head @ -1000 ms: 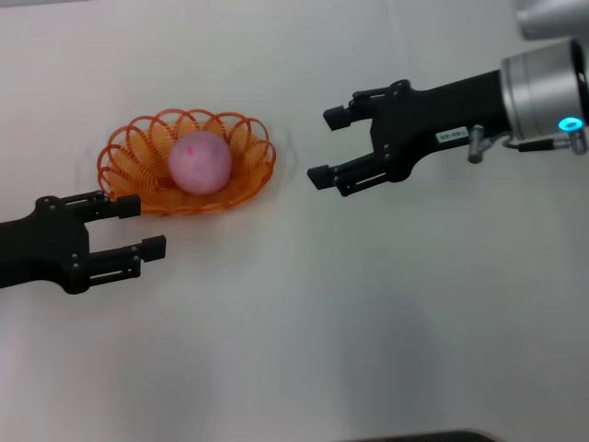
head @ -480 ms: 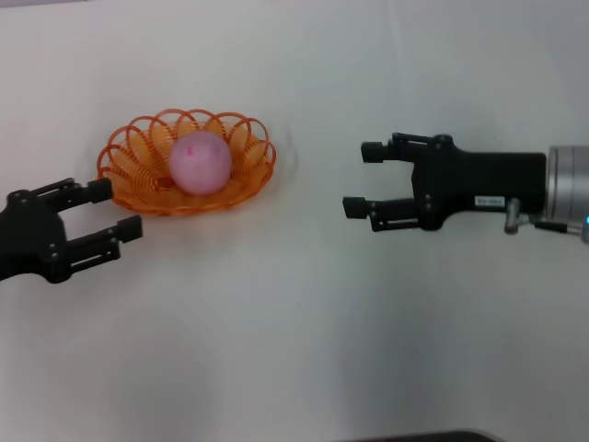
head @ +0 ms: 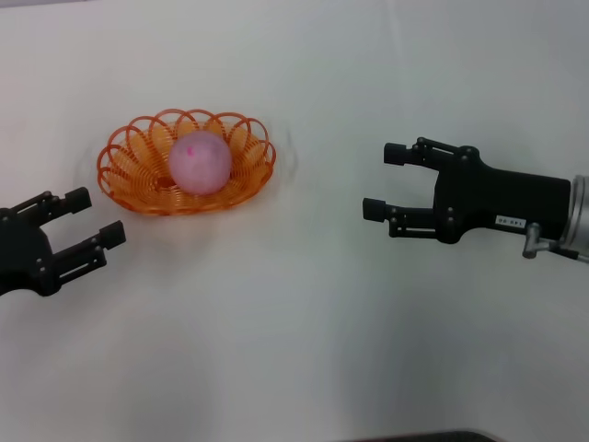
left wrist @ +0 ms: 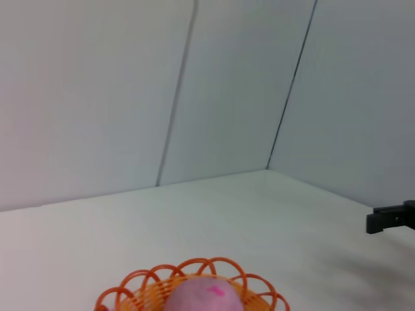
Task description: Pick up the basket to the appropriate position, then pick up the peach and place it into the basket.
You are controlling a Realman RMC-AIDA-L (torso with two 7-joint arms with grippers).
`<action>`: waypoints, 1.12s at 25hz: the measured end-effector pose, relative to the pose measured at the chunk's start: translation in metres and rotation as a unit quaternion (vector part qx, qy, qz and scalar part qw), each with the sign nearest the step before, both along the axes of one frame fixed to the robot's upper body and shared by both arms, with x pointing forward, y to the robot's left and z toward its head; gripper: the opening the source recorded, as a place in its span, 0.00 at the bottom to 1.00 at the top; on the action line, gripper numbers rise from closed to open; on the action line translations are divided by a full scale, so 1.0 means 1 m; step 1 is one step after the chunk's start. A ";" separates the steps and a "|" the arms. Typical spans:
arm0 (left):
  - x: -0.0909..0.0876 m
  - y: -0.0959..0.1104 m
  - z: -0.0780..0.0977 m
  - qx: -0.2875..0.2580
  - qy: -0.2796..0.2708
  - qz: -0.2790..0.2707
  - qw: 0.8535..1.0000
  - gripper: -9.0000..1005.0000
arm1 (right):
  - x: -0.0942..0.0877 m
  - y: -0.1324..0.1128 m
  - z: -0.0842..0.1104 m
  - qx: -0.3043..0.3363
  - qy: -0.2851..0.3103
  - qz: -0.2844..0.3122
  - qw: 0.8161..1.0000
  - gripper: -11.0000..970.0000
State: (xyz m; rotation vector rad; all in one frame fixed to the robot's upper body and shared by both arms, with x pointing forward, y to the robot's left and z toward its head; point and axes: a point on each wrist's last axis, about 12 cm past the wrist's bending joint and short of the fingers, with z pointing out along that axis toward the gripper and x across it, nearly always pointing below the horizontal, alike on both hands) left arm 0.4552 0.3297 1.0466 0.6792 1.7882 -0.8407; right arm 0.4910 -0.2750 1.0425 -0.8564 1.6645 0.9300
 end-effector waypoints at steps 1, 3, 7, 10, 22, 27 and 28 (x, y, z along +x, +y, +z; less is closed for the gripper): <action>-0.001 0.000 -0.001 0.001 0.000 0.002 1.000 0.71 | -0.001 0.000 -0.001 0.002 -0.002 -0.003 1.000 0.92; -0.001 0.000 -0.001 0.002 0.000 0.003 1.000 0.71 | -0.002 0.001 -0.003 0.007 -0.005 -0.007 1.000 0.92; -0.002 0.000 -0.002 0.001 0.000 0.004 1.000 0.71 | -0.003 0.002 -0.005 0.010 -0.011 -0.010 1.000 0.92; -0.002 0.000 -0.002 0.001 -0.001 0.004 1.000 0.71 | -0.003 0.003 -0.006 0.012 -0.010 -0.010 1.000 0.92; -0.002 -0.001 -0.001 -0.002 -0.002 0.001 1.000 0.71 | -0.003 0.006 -0.007 0.015 -0.007 -0.009 1.000 0.92; -0.003 -0.001 -0.002 -0.001 0.000 0.000 1.000 0.71 | -0.004 0.007 -0.008 0.016 -0.005 -0.009 1.000 0.92; -0.004 -0.001 -0.002 -0.001 0.001 0.000 1.000 0.71 | -0.004 0.007 -0.008 0.016 -0.005 -0.010 1.000 0.92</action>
